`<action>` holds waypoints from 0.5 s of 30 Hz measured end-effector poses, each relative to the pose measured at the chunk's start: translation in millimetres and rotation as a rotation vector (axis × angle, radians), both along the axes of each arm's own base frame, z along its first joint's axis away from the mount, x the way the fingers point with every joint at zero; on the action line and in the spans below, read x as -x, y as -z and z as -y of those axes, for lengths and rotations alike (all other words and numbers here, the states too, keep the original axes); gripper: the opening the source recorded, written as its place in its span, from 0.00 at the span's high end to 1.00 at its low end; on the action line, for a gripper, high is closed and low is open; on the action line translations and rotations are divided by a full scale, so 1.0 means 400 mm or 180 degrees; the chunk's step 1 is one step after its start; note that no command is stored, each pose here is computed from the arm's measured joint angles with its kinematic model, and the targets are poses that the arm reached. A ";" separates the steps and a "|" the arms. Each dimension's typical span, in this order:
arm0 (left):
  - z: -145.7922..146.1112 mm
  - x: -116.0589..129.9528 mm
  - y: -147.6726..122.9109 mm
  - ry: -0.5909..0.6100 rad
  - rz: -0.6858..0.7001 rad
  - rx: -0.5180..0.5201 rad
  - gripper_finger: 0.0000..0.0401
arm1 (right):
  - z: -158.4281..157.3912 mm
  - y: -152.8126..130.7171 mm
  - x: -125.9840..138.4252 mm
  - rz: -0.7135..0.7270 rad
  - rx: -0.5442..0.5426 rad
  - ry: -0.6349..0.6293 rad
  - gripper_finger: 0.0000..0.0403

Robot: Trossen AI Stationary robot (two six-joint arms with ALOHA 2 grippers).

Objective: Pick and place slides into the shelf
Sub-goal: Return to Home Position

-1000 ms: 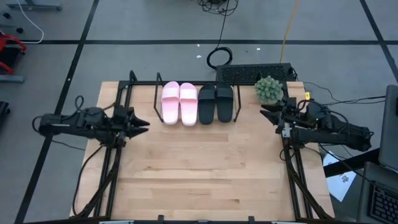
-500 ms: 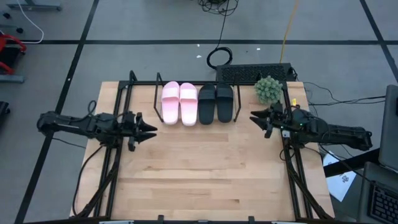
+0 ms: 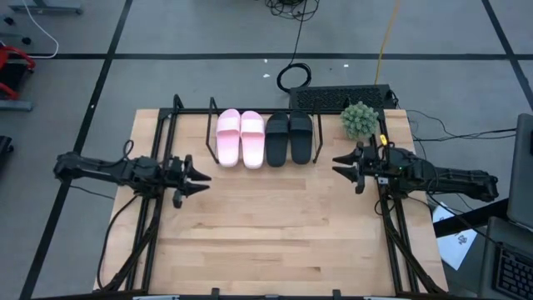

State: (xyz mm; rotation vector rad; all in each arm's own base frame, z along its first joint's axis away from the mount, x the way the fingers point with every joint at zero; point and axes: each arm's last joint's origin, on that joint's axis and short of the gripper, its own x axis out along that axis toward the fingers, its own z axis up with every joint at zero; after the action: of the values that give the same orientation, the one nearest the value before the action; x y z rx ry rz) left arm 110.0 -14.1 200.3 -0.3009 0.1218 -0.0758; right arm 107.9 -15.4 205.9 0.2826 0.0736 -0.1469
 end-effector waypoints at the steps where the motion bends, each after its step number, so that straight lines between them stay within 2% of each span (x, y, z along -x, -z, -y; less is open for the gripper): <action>1: 0.000 -0.001 0.011 0.0004 0.0001 -0.0015 0.64 | 0.000 0.001 0.000 -0.0015 0.0027 -0.0003 0.62; 9: 0.002 -0.005 0.070 0.0052 -0.0054 -0.0091 0.64 | 0.000 0.008 0.001 -0.0121 0.0094 -0.0012 0.62; 15: 0.001 -0.006 0.072 0.0058 -0.0026 -0.0216 0.64 | 0.000 0.012 0.001 -0.0164 0.0195 -0.0010 0.62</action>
State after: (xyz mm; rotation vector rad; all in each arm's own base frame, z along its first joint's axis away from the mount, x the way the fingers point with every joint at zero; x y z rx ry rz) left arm 112.2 -14.5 171.7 -0.2325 0.1350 -0.0884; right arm 107.6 -15.5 201.1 0.2176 0.1205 -0.1530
